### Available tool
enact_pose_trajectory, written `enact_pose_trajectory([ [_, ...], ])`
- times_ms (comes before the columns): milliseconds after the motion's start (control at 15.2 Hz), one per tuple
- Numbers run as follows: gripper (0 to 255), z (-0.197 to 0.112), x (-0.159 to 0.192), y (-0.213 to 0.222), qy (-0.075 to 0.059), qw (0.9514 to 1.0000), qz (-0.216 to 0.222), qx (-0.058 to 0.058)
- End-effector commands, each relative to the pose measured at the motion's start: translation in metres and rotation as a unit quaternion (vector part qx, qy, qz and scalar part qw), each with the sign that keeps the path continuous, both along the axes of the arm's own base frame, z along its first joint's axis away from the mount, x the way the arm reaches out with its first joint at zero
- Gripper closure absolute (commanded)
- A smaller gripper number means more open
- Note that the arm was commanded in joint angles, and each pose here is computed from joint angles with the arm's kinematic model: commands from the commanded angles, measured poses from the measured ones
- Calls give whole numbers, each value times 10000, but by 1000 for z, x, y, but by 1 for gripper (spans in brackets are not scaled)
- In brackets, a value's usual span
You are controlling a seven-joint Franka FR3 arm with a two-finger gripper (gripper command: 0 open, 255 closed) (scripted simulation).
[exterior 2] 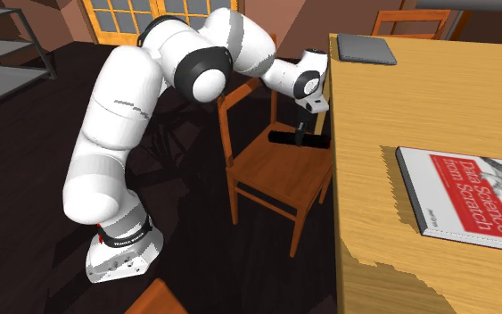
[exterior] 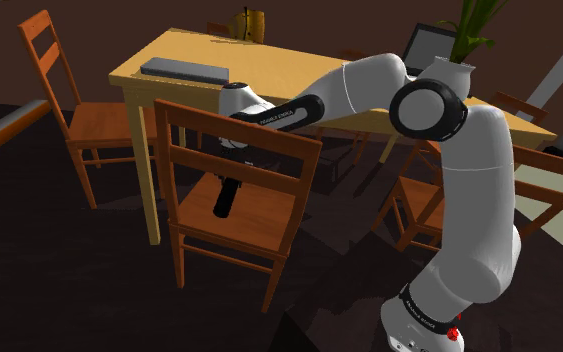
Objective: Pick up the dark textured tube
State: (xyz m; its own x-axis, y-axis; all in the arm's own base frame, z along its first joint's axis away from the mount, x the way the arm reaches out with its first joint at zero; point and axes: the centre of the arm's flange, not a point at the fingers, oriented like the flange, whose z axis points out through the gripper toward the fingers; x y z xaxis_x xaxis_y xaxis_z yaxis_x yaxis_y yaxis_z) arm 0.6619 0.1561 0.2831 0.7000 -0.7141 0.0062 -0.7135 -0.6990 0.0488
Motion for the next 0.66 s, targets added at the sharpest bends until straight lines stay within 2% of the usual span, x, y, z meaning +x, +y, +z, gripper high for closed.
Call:
enact_pose_trajectory([
  [0,255,12,0,0,-1,10000,1,1],
  [462,255,48,0,0,-1,10000,1,1],
  [594,255,49,0,0,-1,10000,1,1],
])
